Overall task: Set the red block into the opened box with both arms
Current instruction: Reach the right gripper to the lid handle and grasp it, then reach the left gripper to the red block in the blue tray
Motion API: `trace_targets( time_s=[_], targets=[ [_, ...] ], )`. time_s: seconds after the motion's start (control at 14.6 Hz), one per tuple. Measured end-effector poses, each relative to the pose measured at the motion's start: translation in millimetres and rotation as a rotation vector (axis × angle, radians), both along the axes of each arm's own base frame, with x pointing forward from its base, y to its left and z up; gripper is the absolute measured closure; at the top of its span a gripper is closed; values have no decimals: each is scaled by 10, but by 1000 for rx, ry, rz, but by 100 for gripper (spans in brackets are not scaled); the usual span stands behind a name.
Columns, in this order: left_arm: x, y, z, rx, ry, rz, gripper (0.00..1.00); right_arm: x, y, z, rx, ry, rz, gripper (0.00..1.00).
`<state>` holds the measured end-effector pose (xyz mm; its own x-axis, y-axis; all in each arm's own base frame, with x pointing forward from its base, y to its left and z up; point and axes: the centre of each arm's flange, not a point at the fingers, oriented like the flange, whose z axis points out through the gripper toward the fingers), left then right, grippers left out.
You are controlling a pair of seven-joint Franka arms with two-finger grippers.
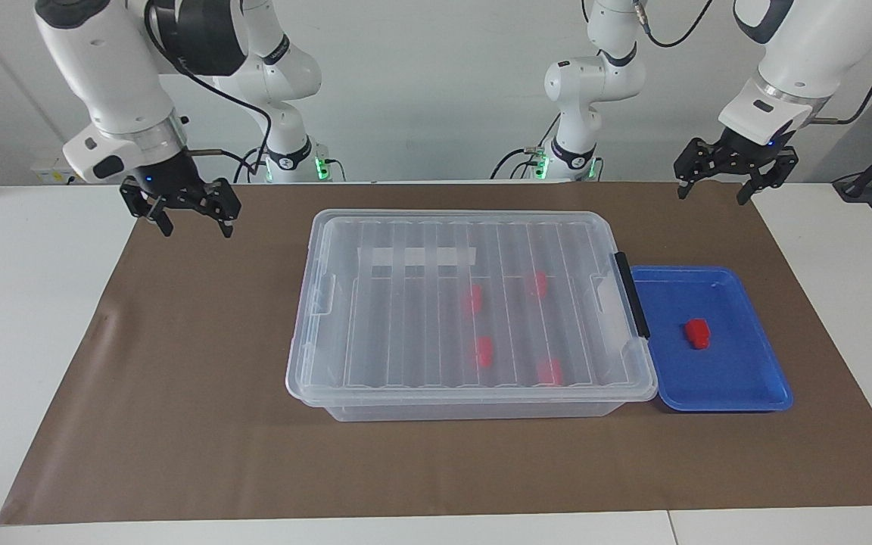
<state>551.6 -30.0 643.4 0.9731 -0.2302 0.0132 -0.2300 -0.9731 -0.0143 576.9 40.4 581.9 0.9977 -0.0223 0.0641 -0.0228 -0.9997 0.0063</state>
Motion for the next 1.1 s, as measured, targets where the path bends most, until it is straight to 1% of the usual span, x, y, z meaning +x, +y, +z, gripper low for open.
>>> trace_targets(
  time_s=[0.21,0.34,0.48,0.62,0.75,0.89,1.1],
  targets=[
    [51,-5,-182,-2,-74,-1,0,130,508,-330,18,-31,50,0],
    [36,-3,-375,-1,-120,0,0,216,729,-531,23,-41,49,0],
    [13,75,-492,0,-140,13,0,289,867,-724,22,-40,49,0],
    [31,255,-563,2,-155,45,0,349,894,-882,19,-34,50,0],
    [58,421,-735,3,-173,74,0,378,894,-995,18,-34,49,0],
    [90,546,-1052,4,-195,94,0,370,891,-1089,17,-28,49,0],
    [181,723,-1617,1,-188,122,0,341,882,-1188,13,-10,49,0]
  ],
)
